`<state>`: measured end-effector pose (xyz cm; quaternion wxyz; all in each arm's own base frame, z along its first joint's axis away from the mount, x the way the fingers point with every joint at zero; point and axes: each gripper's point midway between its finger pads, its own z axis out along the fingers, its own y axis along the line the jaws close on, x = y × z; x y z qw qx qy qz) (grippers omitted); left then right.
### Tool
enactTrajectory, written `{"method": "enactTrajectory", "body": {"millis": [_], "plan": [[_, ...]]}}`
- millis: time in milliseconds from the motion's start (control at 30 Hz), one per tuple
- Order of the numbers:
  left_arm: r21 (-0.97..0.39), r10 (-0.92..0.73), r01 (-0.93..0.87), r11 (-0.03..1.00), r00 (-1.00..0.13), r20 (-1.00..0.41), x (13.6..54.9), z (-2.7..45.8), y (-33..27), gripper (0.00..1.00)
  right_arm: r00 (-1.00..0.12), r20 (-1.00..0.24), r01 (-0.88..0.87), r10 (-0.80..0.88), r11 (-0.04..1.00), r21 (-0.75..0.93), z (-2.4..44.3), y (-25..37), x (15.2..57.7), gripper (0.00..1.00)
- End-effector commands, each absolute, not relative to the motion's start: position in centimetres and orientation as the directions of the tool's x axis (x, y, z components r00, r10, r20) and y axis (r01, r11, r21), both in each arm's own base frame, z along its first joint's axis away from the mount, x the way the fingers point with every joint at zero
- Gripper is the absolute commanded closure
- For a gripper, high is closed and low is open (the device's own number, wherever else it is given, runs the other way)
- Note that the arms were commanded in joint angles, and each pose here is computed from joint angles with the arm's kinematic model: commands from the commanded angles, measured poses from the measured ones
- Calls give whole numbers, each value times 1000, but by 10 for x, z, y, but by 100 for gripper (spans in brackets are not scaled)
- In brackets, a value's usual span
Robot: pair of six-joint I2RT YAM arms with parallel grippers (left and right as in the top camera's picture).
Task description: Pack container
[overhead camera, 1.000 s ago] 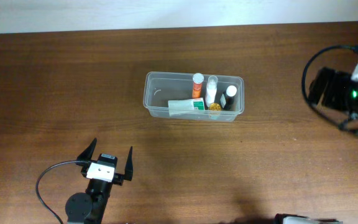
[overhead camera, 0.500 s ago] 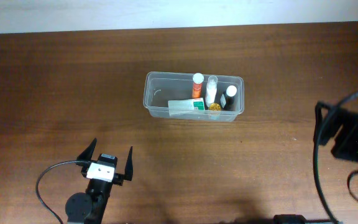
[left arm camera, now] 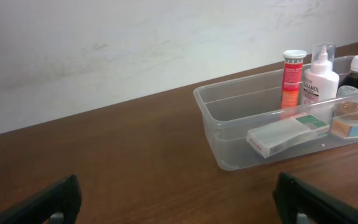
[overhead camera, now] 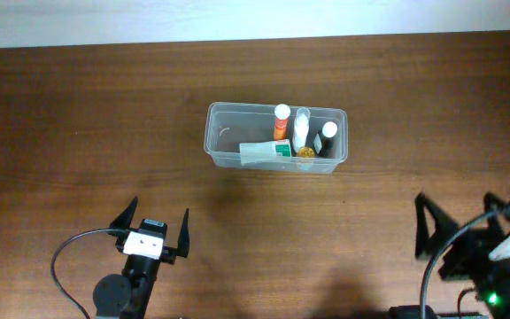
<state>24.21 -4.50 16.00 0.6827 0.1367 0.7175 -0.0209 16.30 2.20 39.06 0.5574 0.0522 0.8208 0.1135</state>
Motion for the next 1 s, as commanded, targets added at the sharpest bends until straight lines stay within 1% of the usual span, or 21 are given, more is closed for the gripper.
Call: {"method": "enactTrajectory", "body": {"millis": [0,167,467,567,800,967], "plan": [[173,183,210,962,-28,-983,242,160,-42,1,-390,-891,-69,231,958,279,369,29,155,2],[173,183,210,962,-28,-983,242,160,-42,1,-414,-880,-60,235,957,283,353,29,160,2],[173,183,210,962,-28,-983,242,160,-42,1,-310,-921,-112,235,953,281,354,33,162,2],[173,183,210,962,-28,-983,242,160,-42,1,-279,-931,-125,234,953,277,348,33,163,2],[173,183,210,962,-28,-983,242,160,-42,0,-169,-959,-210,229,942,262,334,42,165,2],[173,183,210,962,-28,-983,242,160,-42,1,-130,-951,-219,280,928,303,318,43,174,2]]}}
